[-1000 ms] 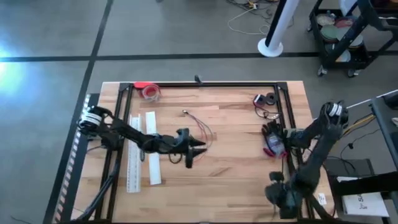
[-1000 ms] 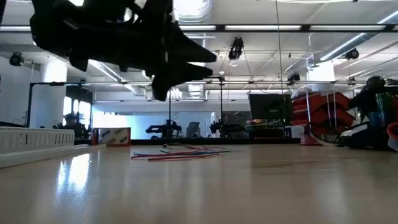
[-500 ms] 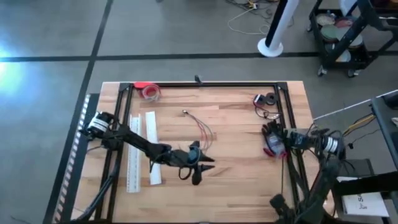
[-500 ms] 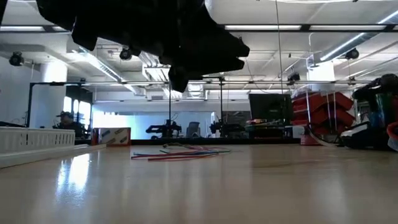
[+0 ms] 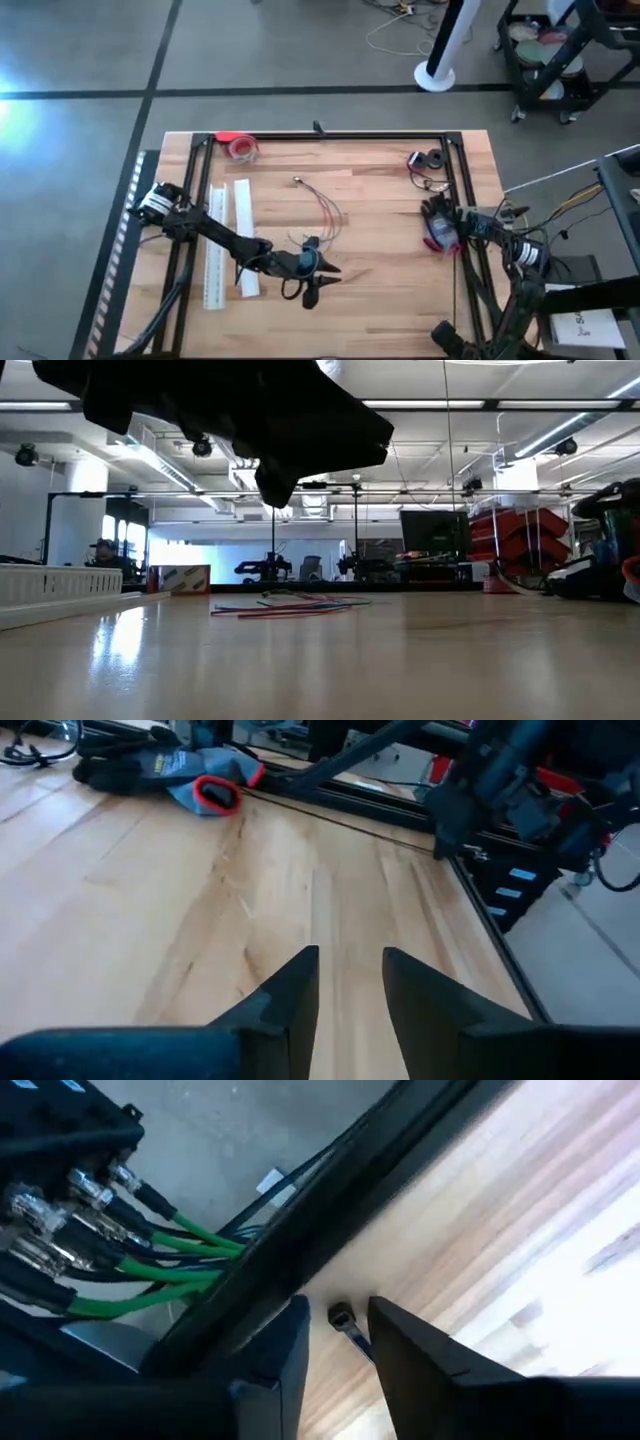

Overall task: Ziptie cables
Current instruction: Wrap the black zip tie around the cables

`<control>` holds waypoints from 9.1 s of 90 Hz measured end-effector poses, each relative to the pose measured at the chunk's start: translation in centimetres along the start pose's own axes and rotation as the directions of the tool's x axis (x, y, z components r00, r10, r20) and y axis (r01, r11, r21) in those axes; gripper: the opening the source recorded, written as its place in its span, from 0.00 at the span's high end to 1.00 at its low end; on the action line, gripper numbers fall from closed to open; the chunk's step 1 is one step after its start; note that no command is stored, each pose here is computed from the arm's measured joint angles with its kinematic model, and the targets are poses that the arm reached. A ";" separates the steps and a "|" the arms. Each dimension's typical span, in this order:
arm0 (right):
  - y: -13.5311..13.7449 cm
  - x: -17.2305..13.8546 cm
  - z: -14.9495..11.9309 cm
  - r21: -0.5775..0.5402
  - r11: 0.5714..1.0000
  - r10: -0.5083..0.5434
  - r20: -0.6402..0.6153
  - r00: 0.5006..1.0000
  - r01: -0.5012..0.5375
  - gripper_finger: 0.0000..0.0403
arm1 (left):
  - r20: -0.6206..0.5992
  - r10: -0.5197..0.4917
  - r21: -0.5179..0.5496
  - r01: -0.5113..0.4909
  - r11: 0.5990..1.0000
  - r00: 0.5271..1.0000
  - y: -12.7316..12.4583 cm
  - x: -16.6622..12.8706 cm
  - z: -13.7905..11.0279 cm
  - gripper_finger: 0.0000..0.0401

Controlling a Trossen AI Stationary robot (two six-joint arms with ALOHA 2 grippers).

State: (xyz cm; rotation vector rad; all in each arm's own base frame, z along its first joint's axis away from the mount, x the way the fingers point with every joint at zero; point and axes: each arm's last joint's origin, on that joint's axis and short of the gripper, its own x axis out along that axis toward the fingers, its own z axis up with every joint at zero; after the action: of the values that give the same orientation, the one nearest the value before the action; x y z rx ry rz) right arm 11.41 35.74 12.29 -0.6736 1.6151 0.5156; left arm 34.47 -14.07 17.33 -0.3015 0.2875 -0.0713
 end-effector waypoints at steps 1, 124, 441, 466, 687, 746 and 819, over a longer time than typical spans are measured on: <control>0.0 0.0 0.0 -0.002 1.000 -0.001 0.000 1.000 0.001 0.78 | 0.000 -0.001 0.000 0.001 1.000 1.000 0.0 0.0 0.0 0.75; -0.3 -0.7 -0.4 -0.086 0.996 0.037 -0.027 0.999 -0.039 0.75 | -0.005 0.003 0.008 -0.003 1.000 1.000 -0.8 -0.3 -0.4 0.76; -3.4 0.7 0.3 -0.012 0.989 0.144 -0.016 0.989 -0.145 0.78 | 0.011 0.027 0.057 -0.028 0.998 1.000 -0.5 -0.2 -0.3 0.76; -6.9 -1.3 1.3 0.064 0.997 0.044 0.040 0.998 -0.046 0.83 | 0.001 0.031 0.061 -0.031 0.998 1.000 -0.5 -0.2 -0.4 0.76; -26.1 -16.3 -3.2 0.621 0.779 -0.536 0.594 0.600 0.081 1.00 | 0.300 0.078 0.212 -0.146 0.966 0.951 0.4 1.3 -1.8 0.76; -30.1 -14.0 -3.0 0.676 0.736 -0.609 0.680 0.409 -0.027 1.00 | 0.424 0.070 0.265 -0.198 0.944 0.903 1.2 -0.3 1.6 0.76; -31.1 -9.0 -4.0 0.697 0.713 -0.652 0.701 0.290 -0.080 1.00 | 0.395 0.047 0.262 -0.162 0.951 0.917 2.5 -1.5 1.6 0.76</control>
State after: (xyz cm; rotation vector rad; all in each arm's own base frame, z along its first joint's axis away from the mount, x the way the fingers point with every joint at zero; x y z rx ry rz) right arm 30.45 11.60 23.14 -0.0519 0.3728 -0.0363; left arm 33.59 -11.07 18.45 -0.0020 -0.1010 0.0539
